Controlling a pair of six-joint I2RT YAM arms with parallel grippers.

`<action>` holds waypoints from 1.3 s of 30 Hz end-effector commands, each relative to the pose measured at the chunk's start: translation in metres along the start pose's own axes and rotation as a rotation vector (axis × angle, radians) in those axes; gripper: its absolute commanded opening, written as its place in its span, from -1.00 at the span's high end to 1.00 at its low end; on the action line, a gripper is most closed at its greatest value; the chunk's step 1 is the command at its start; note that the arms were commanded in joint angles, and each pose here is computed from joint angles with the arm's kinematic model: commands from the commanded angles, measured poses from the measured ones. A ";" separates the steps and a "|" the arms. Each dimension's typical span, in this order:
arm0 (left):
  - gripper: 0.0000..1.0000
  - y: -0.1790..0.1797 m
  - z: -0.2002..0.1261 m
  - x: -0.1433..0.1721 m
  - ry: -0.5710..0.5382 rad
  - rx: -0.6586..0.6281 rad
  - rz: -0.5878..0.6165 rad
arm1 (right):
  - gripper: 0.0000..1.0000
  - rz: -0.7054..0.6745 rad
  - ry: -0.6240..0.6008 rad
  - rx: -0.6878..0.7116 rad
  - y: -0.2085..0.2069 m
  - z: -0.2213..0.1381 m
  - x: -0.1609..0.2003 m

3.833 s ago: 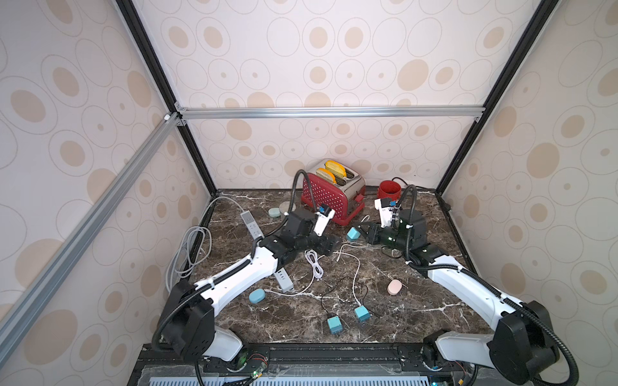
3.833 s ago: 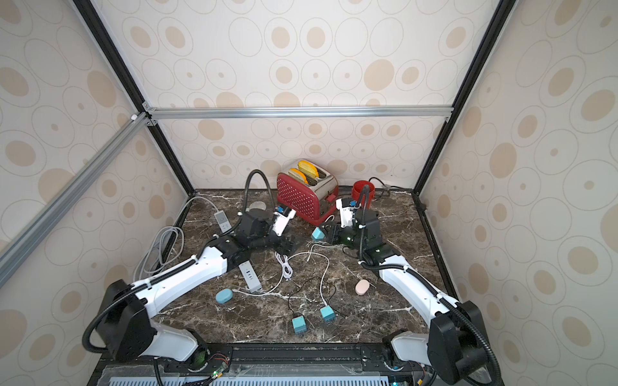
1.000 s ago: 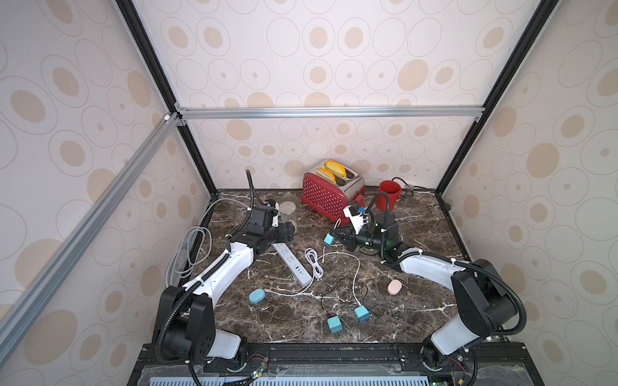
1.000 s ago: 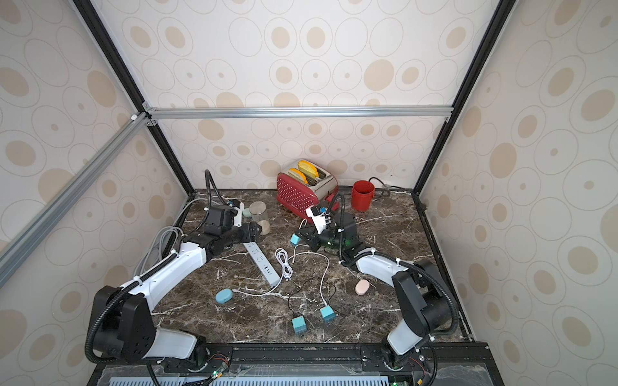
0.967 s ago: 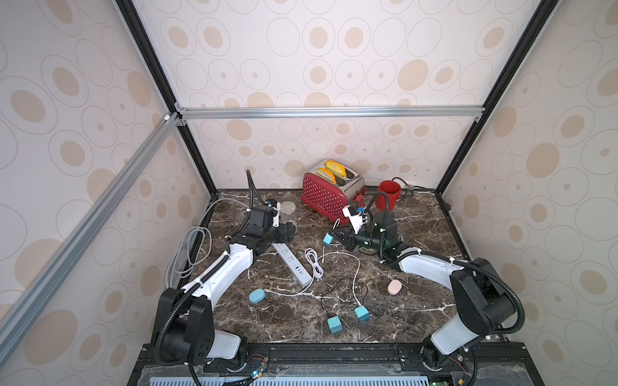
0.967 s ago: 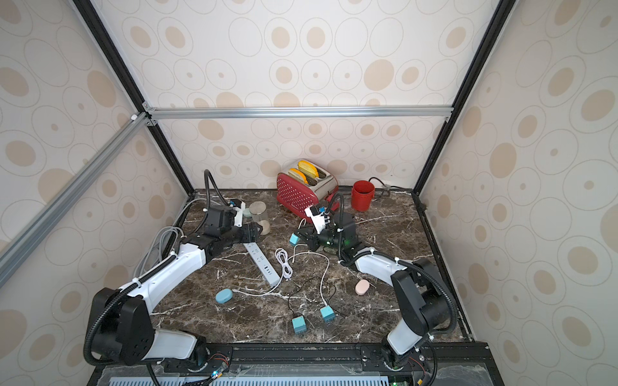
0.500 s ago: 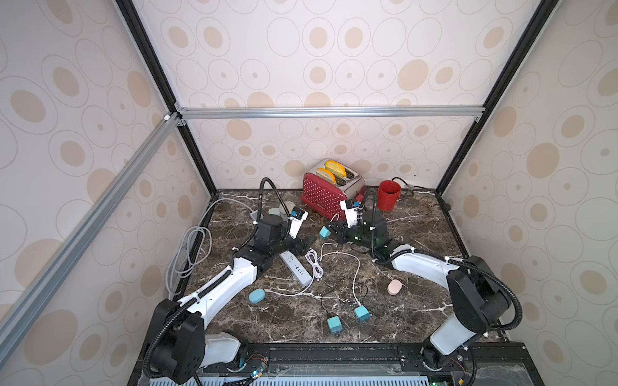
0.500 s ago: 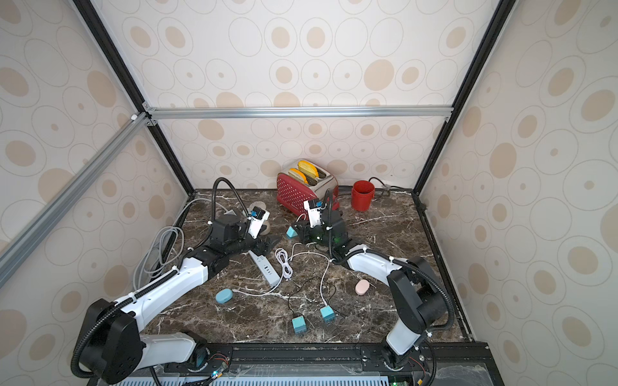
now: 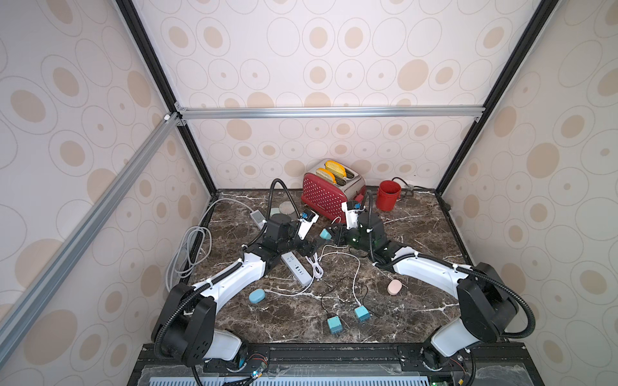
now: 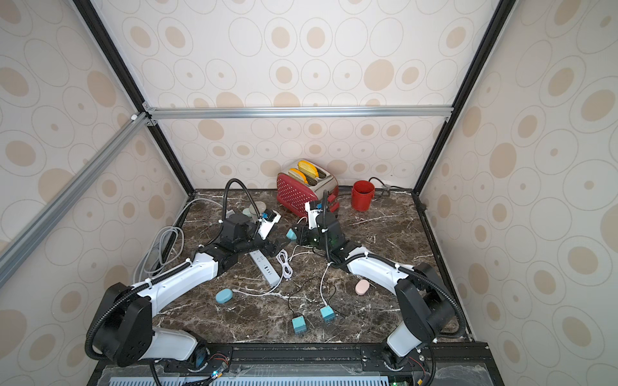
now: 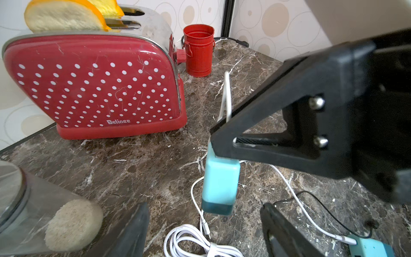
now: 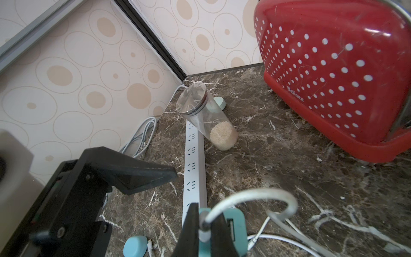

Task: Charge the bluetooth headset
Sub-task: Adjust the plug.

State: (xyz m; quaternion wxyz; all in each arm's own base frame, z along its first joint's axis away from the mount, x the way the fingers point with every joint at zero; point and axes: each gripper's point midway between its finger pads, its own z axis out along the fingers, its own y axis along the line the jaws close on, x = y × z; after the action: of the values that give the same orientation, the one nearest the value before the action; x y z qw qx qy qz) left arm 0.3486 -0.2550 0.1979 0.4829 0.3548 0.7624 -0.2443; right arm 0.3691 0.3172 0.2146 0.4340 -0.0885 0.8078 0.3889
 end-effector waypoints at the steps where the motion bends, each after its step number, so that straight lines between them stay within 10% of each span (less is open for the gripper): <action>1: -0.60 -0.008 0.005 -0.024 -0.070 0.043 0.073 | 0.85 0.017 -0.048 -0.051 0.021 -0.009 -0.022; 15: -0.32 -0.002 0.031 -0.029 -0.074 0.053 0.094 | 0.83 0.045 -0.028 -0.087 0.027 -0.010 -0.020; 19: 0.10 -0.006 0.036 -0.033 -0.088 0.087 0.102 | 0.78 0.035 -0.024 -0.101 0.030 -0.010 -0.020; 28: 0.59 0.001 0.035 -0.033 -0.089 0.105 0.098 | -0.10 -0.117 0.038 -0.323 0.026 -0.055 -0.033; 39: 0.73 -0.010 0.018 -0.042 -0.131 0.375 0.066 | -0.30 -0.398 0.191 -0.534 0.023 -0.095 0.002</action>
State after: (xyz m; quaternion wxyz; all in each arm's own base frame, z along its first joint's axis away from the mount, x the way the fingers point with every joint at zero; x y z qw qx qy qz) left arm 0.3740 -0.2722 0.2038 0.4682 0.4026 0.7065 -0.3458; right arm 0.3203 0.2608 0.2670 0.4110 -0.3159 0.7135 0.4713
